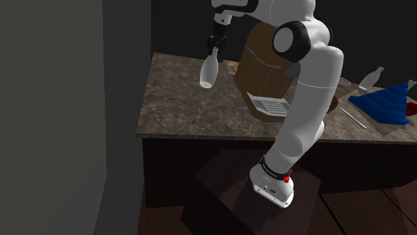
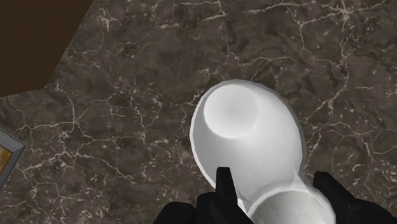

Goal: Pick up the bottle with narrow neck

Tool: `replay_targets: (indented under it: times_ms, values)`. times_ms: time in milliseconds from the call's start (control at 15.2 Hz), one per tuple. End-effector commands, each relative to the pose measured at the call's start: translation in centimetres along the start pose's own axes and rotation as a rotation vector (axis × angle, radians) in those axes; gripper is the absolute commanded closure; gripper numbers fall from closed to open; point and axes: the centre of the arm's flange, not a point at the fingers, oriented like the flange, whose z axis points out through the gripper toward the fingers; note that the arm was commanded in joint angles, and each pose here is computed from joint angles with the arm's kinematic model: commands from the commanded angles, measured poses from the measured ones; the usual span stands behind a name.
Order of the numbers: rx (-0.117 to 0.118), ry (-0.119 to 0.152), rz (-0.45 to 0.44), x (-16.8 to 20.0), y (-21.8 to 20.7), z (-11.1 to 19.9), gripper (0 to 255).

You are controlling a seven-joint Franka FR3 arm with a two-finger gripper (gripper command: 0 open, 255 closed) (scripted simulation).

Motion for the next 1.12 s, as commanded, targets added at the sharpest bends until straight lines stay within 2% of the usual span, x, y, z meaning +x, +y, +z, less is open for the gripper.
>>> replay_targets:
  times_ms: [0, 1056]
  values:
    - [0.000, -0.001, 0.000, 0.0, 0.0, 0.1, 255]
    - [0.000, -0.001, 0.000, 0.1, -0.1, -7.8, 255]
